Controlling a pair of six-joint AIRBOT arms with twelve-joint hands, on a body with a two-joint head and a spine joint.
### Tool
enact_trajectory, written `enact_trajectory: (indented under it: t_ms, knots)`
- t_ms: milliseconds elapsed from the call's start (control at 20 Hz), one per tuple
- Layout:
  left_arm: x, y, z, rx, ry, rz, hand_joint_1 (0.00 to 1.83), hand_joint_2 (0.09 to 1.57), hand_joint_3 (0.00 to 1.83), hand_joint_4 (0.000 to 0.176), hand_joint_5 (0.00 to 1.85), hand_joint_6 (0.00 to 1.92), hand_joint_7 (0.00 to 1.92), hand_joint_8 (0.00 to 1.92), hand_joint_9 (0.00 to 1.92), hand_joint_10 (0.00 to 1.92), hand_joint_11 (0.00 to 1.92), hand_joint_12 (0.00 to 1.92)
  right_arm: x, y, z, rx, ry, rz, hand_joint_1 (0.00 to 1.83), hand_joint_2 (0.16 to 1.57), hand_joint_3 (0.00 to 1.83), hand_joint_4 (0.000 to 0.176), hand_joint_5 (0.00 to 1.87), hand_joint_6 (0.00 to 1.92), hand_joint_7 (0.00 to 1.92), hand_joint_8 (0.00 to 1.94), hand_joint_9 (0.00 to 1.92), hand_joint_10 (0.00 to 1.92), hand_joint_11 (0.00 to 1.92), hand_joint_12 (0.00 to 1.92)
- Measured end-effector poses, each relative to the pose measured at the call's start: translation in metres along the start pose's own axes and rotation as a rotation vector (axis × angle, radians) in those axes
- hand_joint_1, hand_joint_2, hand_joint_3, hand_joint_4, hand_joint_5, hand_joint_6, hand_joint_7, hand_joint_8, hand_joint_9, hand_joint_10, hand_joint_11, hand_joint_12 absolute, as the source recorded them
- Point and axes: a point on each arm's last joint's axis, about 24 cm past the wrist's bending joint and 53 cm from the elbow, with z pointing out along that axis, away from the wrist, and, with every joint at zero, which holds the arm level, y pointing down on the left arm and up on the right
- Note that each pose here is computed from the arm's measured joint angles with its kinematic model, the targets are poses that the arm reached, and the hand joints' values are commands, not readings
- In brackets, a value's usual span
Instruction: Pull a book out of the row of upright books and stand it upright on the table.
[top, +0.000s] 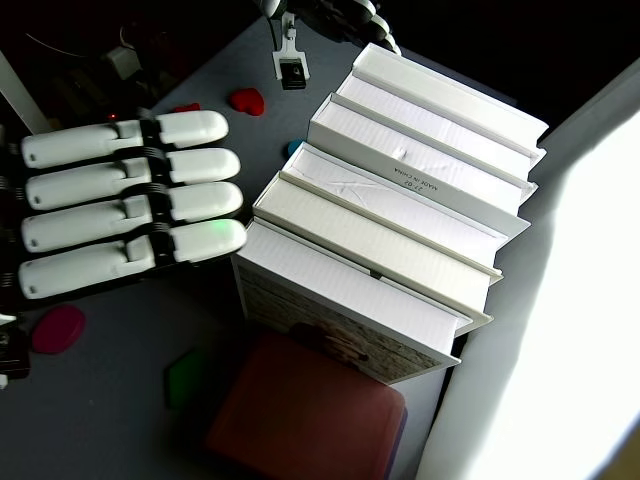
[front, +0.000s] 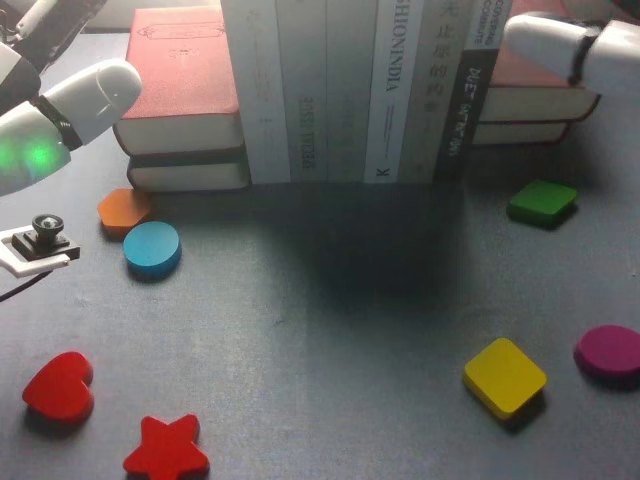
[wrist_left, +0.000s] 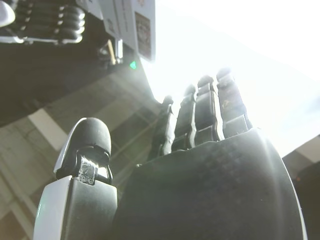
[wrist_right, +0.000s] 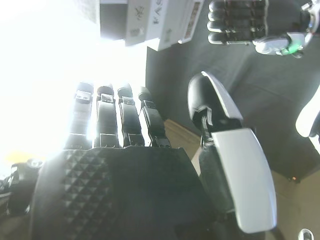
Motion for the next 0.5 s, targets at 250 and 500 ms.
enact_trajectory:
  t_ms: [250, 500]
  knots:
    - [-0.001, 0.003, -0.002, -0.009, -0.005, -0.002, 0.23, 1.36, 0.01, 0.048, 0.0, 0.0, 0.0, 0.0, 0.0, 0.0, 0.0, 0.0, 0.016, -0.005, 0.026, 0.03, 0.052, -0.013, 0.22, 1.36, 0.0, 0.0, 0.07, 0.02, 0.0, 0.0, 0.0, 0.0, 0.0, 0.0]
    - [-0.002, 0.006, -0.003, -0.014, -0.014, -0.009, 0.27, 1.36, 0.01, 0.063, 0.0, 0.0, 0.0, 0.0, 0.0, 0.0, 0.0, 0.0, 0.019, -0.005, 0.042, 0.04, 0.072, -0.03, 0.13, 1.36, 0.0, 0.0, 0.24, 0.09, 0.0, 0.0, 0.0, 0.0, 0.0, 0.0]
